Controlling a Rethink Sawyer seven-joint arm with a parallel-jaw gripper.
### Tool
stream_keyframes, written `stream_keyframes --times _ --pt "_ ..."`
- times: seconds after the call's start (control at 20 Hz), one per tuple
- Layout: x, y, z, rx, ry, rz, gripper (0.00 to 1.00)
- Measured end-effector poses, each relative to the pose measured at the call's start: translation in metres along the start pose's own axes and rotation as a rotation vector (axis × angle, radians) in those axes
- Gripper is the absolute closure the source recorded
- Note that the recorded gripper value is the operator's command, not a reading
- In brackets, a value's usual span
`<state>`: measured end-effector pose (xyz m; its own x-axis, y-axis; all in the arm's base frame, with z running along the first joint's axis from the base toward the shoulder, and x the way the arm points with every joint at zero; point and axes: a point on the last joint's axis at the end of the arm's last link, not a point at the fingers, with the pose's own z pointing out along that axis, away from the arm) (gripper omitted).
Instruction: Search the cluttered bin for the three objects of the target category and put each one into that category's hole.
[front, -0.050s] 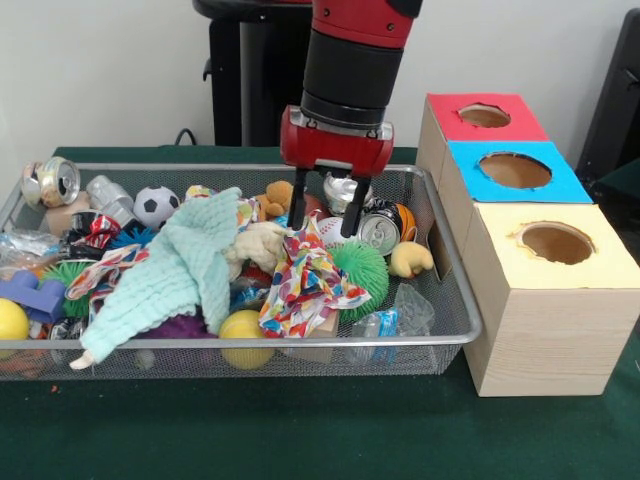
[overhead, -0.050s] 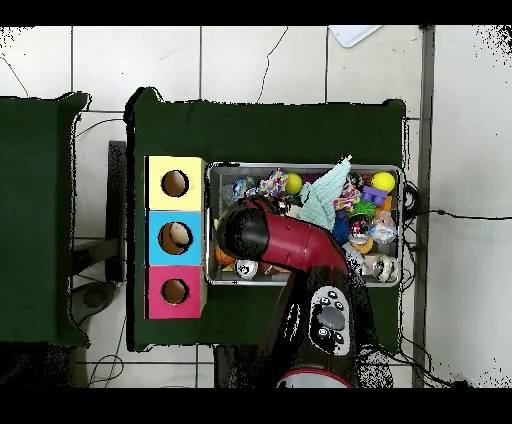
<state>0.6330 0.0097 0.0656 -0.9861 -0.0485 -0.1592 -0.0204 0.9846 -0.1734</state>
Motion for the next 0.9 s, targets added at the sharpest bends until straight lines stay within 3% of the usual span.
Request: stream_keyframes --times 0.9 --pt "-0.010 -0.008 0.008 0.015 0.081 0.044 0.00"
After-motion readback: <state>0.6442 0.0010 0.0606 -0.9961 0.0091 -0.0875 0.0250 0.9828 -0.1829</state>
